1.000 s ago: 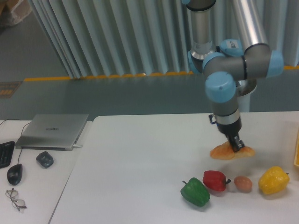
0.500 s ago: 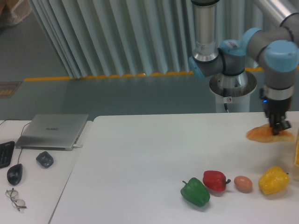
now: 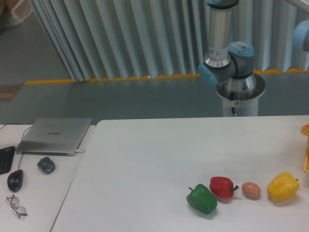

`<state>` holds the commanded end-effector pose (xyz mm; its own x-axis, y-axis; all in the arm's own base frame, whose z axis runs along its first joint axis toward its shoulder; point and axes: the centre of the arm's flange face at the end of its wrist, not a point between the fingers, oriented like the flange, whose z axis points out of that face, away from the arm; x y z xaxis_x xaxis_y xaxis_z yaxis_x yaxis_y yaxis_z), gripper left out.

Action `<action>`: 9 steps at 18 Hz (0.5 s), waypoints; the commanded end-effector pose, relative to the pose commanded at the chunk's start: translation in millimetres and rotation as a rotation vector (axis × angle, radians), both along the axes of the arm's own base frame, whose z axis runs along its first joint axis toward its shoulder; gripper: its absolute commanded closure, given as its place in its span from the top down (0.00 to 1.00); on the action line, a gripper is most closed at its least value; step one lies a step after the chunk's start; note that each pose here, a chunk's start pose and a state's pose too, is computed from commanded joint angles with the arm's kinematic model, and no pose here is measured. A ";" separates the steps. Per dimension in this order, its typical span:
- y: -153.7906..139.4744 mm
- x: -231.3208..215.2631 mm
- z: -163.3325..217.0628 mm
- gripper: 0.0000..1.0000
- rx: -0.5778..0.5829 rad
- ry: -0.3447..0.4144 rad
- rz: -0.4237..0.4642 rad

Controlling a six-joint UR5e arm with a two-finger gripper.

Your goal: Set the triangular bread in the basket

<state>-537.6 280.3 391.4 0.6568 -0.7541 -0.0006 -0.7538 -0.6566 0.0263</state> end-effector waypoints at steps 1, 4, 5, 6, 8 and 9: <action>-6.8 -6.3 -0.3 0.00 0.002 0.007 -0.002; -21.7 -23.3 -6.4 0.00 0.001 0.012 -0.037; -26.6 -26.4 -6.9 0.00 0.003 0.015 -0.044; -27.5 -27.3 -7.7 0.07 0.001 0.015 -0.060; -27.5 -27.7 -8.6 0.56 0.000 0.013 -0.080; -26.6 -27.3 -8.6 0.64 0.000 0.013 -0.081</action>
<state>-564.9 253.6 382.9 0.5934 -0.8049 -0.0086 -0.8042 -0.5932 0.0364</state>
